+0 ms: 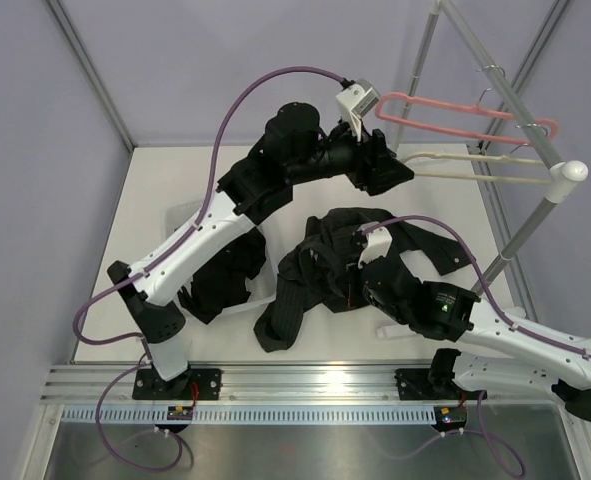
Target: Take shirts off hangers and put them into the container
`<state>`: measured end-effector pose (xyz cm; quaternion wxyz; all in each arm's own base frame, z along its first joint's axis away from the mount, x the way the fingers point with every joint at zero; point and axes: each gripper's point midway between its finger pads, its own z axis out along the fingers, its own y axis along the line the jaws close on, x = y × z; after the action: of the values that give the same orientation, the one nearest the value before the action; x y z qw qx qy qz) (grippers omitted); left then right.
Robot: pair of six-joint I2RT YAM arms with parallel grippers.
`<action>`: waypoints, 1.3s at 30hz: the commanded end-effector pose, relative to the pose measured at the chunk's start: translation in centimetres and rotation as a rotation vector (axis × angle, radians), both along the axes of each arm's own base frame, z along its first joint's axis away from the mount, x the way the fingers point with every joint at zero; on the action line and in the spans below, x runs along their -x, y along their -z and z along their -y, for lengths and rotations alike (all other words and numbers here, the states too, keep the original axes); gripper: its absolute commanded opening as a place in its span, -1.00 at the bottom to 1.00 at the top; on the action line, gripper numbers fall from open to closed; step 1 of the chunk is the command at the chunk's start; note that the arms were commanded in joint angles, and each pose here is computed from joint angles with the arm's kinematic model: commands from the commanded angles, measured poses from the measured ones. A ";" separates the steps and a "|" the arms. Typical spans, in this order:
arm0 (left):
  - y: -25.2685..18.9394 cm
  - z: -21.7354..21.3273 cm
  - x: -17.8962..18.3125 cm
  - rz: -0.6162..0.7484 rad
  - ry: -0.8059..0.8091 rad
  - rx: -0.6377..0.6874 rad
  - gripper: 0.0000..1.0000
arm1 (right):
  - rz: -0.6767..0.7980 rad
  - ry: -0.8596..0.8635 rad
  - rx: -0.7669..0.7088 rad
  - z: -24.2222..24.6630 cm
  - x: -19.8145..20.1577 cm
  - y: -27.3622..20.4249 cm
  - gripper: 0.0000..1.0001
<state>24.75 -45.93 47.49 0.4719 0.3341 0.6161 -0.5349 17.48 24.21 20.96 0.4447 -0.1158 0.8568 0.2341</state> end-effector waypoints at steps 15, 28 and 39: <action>6.2 -29.9 2.1 0.016 -0.954 -0.329 0.66 | 0.218 0.023 0.034 -1.8 -3.6 -10.1 -1.00; 16.9 -22.6 6.8 -0.047 -0.499 -0.183 0.88 | 0.392 -0.029 0.008 -4.4 -5.6 -21.3 -1.00; 18.1 -18.7 5.4 0.035 -0.392 -0.184 0.97 | 0.372 -0.065 -0.039 -1.9 -3.5 -21.6 -1.00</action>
<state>18.58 -25.40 27.21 0.5161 0.2423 0.7466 -0.3428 22.12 27.45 40.27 0.5786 -0.1794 0.7683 0.2067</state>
